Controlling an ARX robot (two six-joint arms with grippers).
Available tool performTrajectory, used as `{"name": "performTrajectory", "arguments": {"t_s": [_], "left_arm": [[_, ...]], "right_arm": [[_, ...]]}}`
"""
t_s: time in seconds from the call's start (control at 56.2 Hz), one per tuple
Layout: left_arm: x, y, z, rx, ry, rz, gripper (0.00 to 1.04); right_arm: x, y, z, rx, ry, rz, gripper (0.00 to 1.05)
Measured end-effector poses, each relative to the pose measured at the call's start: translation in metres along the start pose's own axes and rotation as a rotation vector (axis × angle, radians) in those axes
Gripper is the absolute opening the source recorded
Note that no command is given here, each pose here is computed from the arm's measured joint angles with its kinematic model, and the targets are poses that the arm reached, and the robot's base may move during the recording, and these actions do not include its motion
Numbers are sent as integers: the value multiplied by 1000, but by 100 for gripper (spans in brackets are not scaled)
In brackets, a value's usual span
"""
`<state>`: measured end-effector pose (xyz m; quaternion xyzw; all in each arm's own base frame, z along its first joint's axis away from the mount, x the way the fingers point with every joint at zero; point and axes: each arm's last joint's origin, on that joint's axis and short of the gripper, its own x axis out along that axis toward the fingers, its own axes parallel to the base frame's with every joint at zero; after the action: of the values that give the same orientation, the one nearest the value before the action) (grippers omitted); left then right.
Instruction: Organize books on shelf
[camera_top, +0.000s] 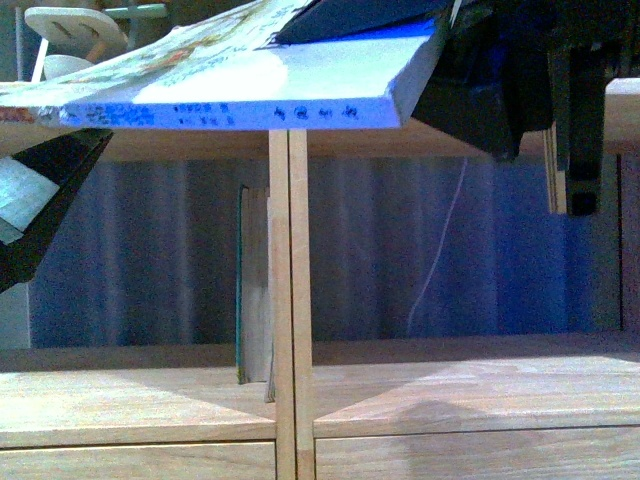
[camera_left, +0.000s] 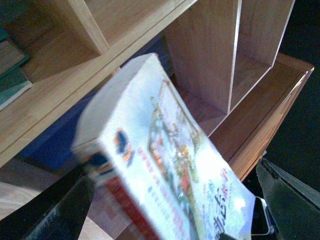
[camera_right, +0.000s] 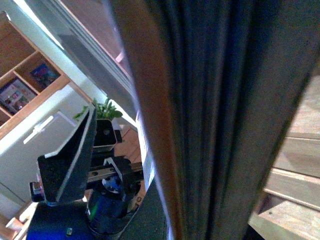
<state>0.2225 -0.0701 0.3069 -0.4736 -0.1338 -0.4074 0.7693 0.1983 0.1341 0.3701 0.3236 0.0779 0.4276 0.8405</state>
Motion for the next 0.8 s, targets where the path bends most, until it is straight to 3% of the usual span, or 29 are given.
{"name": "performTrajectory", "arguments": {"t_s": [0.178, 0.801], "left_arm": [[4, -3, -4, -13, 9, -8, 94], [5, 0, -5, -31, 11, 47, 12]], "right_arm": [[1, 1, -4, 10, 13, 6, 7], [1, 1, -4, 28, 14, -2, 7]]}}
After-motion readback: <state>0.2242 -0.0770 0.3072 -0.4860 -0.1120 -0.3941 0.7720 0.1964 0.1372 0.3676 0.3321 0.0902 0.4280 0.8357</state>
